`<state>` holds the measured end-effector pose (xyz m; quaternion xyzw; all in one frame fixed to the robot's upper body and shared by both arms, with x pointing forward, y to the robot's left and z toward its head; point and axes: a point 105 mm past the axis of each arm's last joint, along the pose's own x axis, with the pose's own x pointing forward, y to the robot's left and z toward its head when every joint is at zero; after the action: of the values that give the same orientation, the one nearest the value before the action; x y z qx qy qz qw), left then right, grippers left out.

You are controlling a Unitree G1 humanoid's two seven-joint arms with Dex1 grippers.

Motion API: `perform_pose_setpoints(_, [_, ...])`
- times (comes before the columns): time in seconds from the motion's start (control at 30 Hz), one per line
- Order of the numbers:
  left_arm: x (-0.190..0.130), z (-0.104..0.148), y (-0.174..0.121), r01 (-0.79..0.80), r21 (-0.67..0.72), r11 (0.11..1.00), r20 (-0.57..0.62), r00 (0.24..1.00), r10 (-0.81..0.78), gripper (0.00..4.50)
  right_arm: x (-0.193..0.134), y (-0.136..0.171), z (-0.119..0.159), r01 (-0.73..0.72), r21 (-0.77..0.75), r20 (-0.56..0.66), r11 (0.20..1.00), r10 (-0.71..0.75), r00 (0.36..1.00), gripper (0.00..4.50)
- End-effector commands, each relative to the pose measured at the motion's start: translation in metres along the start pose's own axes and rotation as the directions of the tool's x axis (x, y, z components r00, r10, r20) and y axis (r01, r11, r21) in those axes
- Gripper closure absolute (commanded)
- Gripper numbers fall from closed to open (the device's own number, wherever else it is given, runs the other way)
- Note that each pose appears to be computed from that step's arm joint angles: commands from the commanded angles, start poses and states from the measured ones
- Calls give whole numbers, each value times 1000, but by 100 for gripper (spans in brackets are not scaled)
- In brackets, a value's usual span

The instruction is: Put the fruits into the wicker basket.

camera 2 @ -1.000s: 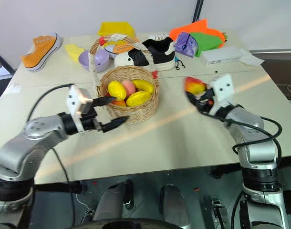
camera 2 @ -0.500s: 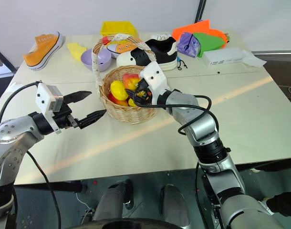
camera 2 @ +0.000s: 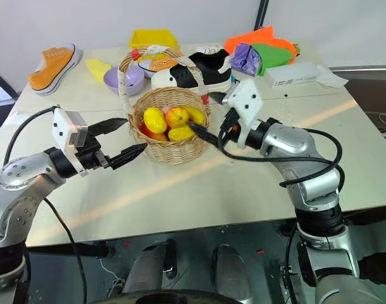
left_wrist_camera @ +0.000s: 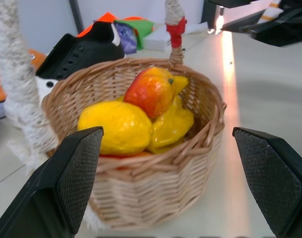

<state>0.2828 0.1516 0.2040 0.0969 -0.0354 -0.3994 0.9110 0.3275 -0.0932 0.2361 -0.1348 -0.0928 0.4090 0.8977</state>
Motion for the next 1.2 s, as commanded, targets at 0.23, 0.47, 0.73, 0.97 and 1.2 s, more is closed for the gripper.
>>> perform_pose_setpoints(0.23, [5,11,-7,17,37,999,38,999,-18,0,39,-45,-11,213,86,34,973,-216,976,55])
perform_pose_setpoints(0.47, [1,12,-6,-5,42,999,38,999,3,0,37,-46,-9,204,100,52,974,-210,976,376])
perform_pose_setpoints(0.73, [11,12,-10,33,33,999,51,998,-35,0,-39,-119,4,503,-30,36,864,-502,864,444])
perform_pose_setpoints(0.97, [22,10,-13,85,22,996,56,995,-86,0,-147,-186,-11,768,-149,-60,622,-781,621,444])
perform_pose_setpoints(1.2, [31,12,-18,119,24,993,69,990,-121,0,-183,-207,-41,856,-121,-117,503,-864,491,444])
